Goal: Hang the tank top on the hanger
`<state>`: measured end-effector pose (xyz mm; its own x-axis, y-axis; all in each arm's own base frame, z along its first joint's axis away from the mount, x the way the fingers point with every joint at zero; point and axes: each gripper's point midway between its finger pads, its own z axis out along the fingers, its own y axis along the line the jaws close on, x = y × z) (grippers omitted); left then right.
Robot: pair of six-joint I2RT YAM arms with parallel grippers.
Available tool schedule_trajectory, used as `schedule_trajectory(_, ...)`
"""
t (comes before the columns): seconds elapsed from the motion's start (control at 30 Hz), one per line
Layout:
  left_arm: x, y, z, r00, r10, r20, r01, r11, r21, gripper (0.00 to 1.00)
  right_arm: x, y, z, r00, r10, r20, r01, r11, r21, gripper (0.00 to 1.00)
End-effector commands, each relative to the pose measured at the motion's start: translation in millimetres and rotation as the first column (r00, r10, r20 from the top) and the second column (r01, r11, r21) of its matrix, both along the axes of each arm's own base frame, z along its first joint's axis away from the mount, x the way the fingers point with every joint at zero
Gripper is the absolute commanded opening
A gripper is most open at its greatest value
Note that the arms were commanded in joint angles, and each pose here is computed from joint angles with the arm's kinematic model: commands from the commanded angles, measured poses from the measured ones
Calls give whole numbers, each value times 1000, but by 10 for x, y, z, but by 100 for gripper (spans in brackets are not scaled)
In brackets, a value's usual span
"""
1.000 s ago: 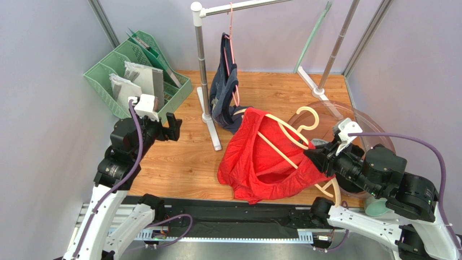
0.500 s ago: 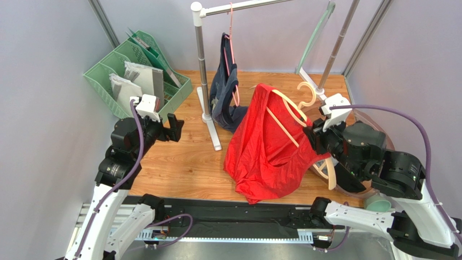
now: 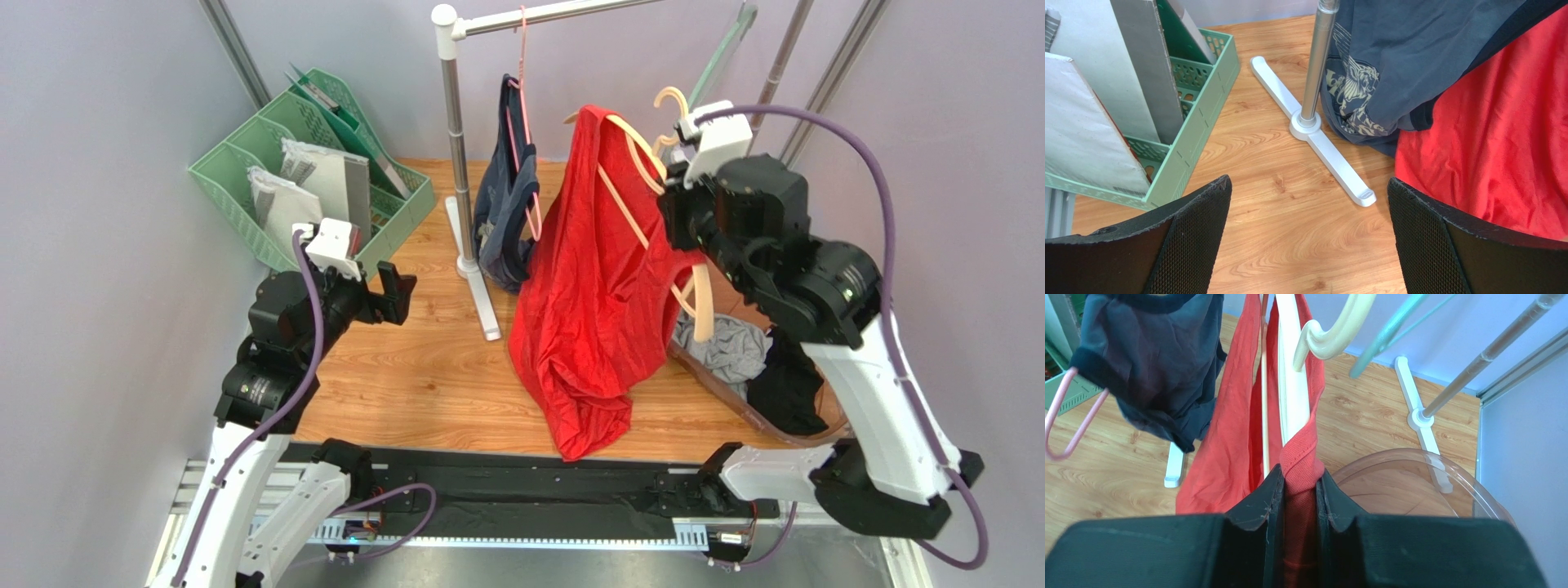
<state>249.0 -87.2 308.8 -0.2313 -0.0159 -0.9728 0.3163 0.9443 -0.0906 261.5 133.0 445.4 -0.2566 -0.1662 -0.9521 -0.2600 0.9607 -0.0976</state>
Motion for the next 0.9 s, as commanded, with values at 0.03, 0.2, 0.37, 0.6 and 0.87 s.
schedule_trajectory(0.03,-6,1,97,999,-10,43,11,1000,-9,99,295,186,505,992,34,118,-47,993,109,0)
schedule_trajectory(0.2,-13,-17,94,999,-23,43,24,1000,-14,99,605,346,597,990,24,142,-38,995,95,0)
schedule_trajectory(0.37,-13,-18,99,999,-27,43,28,999,-22,99,829,417,681,987,-6,164,-9,996,90,0)
schedule_trajectory(0.6,-21,-53,79,998,-47,34,49,998,-33,99,1100,478,777,976,-36,215,25,998,53,0)
schedule_trajectory(0.87,-21,-62,71,998,-55,31,56,997,-44,99,1330,383,879,965,-74,253,65,997,43,0)
